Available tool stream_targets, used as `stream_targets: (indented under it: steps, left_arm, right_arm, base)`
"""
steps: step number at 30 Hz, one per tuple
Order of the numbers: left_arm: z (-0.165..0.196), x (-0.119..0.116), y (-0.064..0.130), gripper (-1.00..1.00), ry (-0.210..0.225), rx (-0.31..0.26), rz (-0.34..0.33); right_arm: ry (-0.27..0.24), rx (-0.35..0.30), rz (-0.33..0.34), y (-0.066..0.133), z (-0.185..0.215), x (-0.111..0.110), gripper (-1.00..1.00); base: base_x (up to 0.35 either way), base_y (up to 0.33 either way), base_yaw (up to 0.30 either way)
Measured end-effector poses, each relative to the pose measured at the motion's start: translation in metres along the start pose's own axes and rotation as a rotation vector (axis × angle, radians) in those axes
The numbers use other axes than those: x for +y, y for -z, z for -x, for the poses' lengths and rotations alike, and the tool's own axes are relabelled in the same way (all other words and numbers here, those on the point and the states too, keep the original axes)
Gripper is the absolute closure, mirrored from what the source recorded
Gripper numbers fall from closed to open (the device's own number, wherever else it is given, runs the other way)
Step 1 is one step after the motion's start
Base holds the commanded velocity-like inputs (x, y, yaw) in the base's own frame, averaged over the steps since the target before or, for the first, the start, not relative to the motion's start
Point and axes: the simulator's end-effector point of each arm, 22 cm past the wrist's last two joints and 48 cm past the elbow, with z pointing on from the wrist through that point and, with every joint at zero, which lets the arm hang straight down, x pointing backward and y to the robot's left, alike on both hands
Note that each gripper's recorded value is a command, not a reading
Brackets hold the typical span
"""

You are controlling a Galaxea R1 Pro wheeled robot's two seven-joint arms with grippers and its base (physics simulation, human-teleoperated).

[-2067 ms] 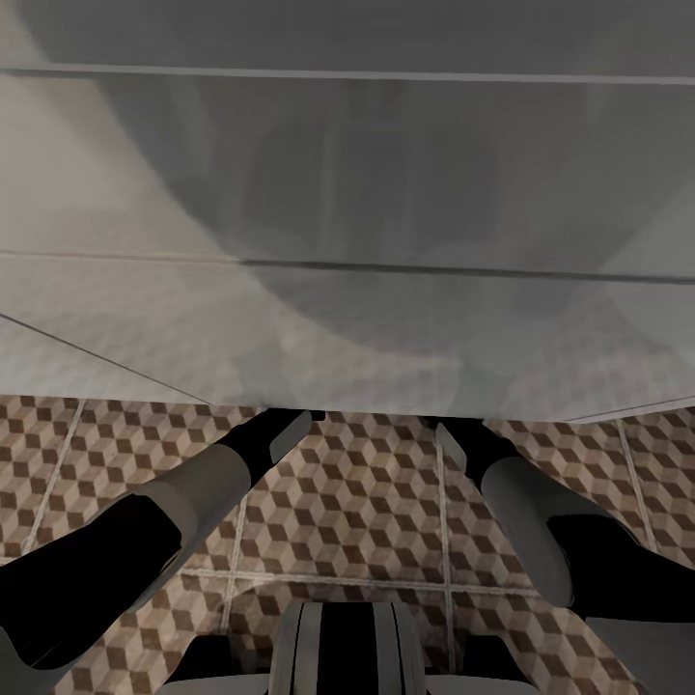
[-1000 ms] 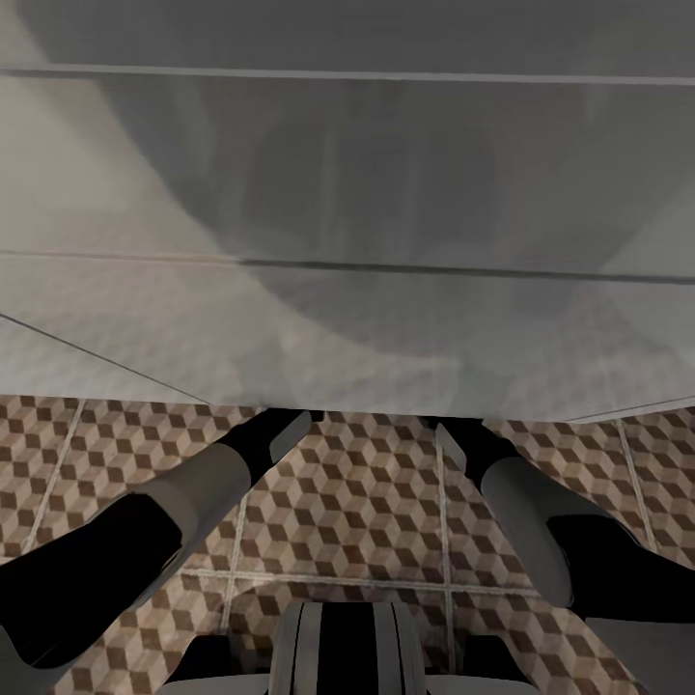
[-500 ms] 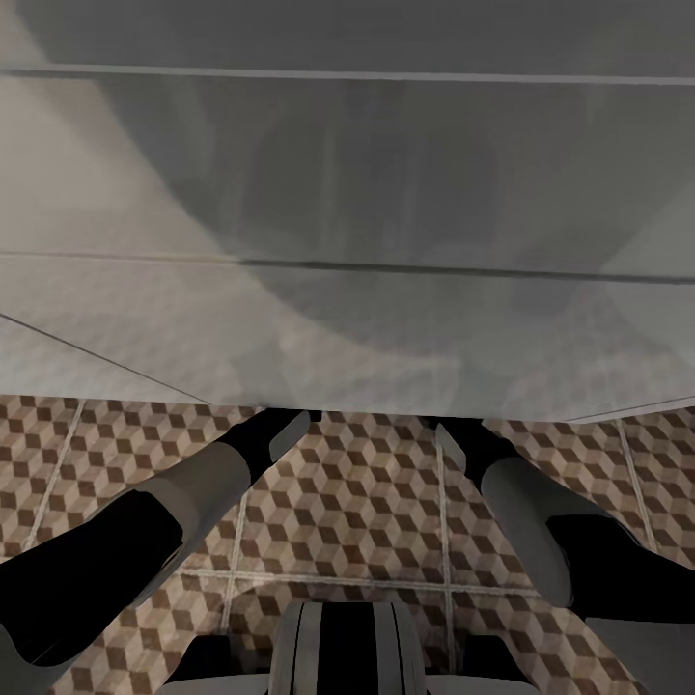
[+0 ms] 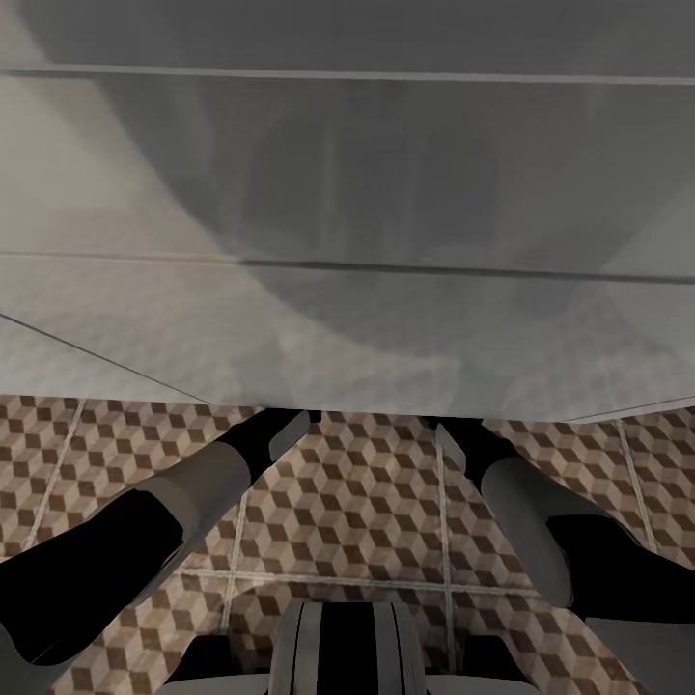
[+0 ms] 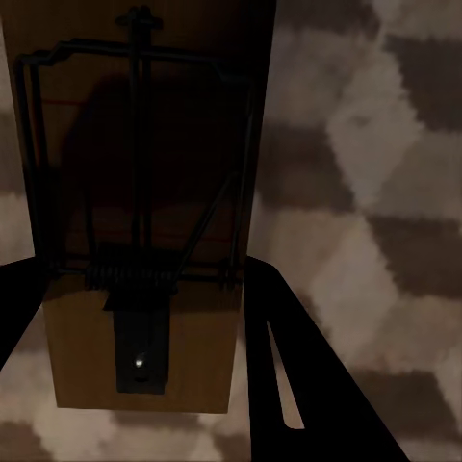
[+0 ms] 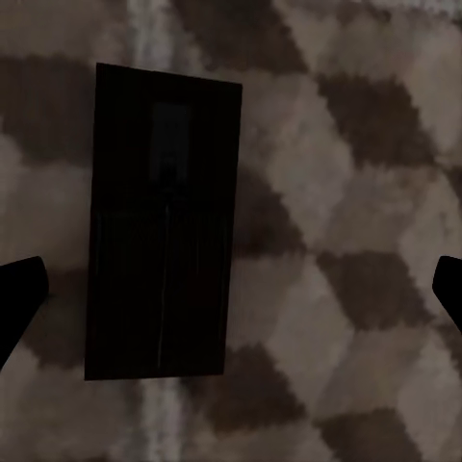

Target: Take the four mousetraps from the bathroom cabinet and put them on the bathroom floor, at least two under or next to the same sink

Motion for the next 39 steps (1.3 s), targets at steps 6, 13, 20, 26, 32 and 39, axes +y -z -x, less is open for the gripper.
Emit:
stream_targets:
  steps: [6, 13, 20, 26, 32, 39]
  left_arm:
    - [-0.0032, 0.0035, -0.0011, 1.00, 0.004, 0.015, 0.007]
    - [-0.0041, 0.0047, -0.0015, -1.00, 0.002, 0.019, 0.010]
    - [-0.0026, 0.0048, -0.0016, -1.00, 0.005, 0.013, 0.010]
    - [-0.0022, 0.0048, -0.0016, -1.00, 0.006, 0.011, 0.010]
    - [-0.0017, 0.0054, -0.0017, -1.00, 0.002, 0.009, 0.012]
    - [-0.0012, 0.0056, -0.0017, -1.00, 0.003, 0.007, 0.012]
  right_arm:
    - [0.000, 0.000, 0.000, 0.0000, -0.0002, 0.0000, -1.00]
    - [0.001, 0.000, 0.000, 0.0000, -0.0002, 0.0000, -1.00]
    - [0.000, 0.000, 0.000, 0.0000, 0.0000, 0.0000, -1.00]
    - [0.001, 0.000, 0.000, 0.0000, -0.0002, 0.0000, -1.00]
    - [0.000, 0.000, 0.000, 0.0000, 0.0001, -0.0001, -1.00]
    - [0.000, 0.000, 0.000, 0.0000, -0.0001, -0.0001, -1.00]
  base:
    - [0.000, 0.000, 0.000]
    - [0.000, 0.000, 0.000]
    - [0.000, 0.000, 0.000]
    - [0.000, 0.000, 0.000]
    - [0.000, 0.000, 0.000]
    - [0.000, 0.000, 0.000]
